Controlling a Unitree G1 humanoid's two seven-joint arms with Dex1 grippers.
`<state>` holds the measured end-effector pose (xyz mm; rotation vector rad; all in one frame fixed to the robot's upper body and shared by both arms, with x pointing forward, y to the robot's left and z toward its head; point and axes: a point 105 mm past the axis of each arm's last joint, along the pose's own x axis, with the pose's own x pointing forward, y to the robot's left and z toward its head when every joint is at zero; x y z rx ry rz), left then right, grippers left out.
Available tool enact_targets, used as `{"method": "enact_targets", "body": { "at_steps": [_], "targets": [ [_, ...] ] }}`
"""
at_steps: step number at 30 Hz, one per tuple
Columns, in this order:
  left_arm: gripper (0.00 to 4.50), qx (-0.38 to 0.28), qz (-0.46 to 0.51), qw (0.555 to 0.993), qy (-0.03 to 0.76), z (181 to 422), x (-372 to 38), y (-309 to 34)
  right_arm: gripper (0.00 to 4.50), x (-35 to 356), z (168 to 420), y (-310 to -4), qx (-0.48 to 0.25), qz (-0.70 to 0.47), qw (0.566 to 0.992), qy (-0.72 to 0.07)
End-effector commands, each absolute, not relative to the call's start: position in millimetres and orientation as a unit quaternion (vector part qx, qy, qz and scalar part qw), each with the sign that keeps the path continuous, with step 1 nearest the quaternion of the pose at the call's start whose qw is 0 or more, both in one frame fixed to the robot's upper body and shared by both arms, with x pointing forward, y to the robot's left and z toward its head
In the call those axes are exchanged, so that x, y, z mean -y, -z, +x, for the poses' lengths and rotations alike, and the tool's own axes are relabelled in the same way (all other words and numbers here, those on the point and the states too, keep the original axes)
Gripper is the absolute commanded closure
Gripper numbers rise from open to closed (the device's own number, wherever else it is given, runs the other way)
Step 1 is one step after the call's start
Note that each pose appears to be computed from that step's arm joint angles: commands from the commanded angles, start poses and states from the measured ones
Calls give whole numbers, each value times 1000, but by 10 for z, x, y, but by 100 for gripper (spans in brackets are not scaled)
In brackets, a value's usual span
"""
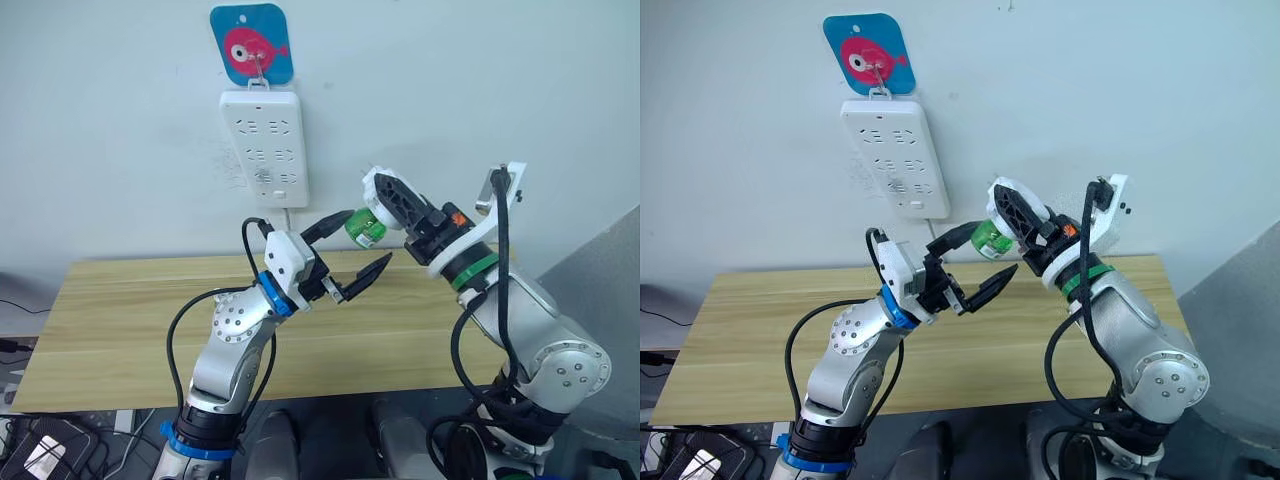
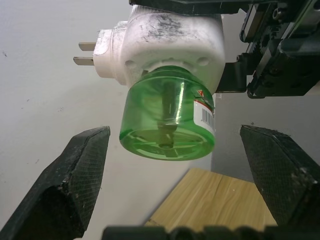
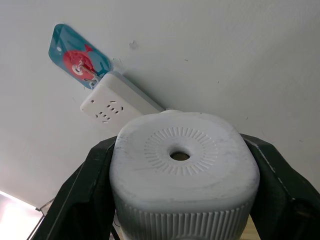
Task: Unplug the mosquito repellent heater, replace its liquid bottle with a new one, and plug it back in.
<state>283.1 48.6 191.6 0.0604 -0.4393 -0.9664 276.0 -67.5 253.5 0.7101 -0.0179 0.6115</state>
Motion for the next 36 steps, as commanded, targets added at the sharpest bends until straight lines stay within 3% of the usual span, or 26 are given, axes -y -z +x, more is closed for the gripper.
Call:
{"method": "enact_targets", "body": {
  "at_steps": [1, 6, 7, 14, 18, 19, 22, 29, 36],
  "targets": [
    [57, 250, 36, 846, 469, 2743, -477, -2098, 151, 632, 2682, -2633, 20, 355, 879, -317],
    [220, 253, 37, 843, 473, 2743, -466, -2121, 151, 627, 2673, -2636, 15, 355, 878, -321],
    [231, 254, 39, 841, 477, 2738, -456, -2121, 151, 626, 2672, -2637, 14, 355, 878, -321],
    [231, 258, 50, 836, 482, 2747, -436, -2121, 151, 585, 2617, -2587, -7, 355, 872, -336],
    [231, 254, 103, 816, 509, 2692, -496, -2041, 10, 682, 2601, -2434, -40, 329, 880, -340],
    [231, 252, 116, 809, 519, 2665, -520, -2015, 0, 702, 2582, -2379, -56, 319, 880, -348],
    [231, 246, 137, 797, 535, 2628, -561, -1962, 0, 733, 2539, -2313, -81, 304, 876, -366],
    [231, 174, 242, 711, 637, 2380, -834, -1590, 0, 828, 2161, -1973, -231, 256, 789, -509],
    [231, 169, 258, 695, 650, 2330, -847, -1581, 0, 771, 2036, -1855, -275, 246, 751, -548]
  ]
}}
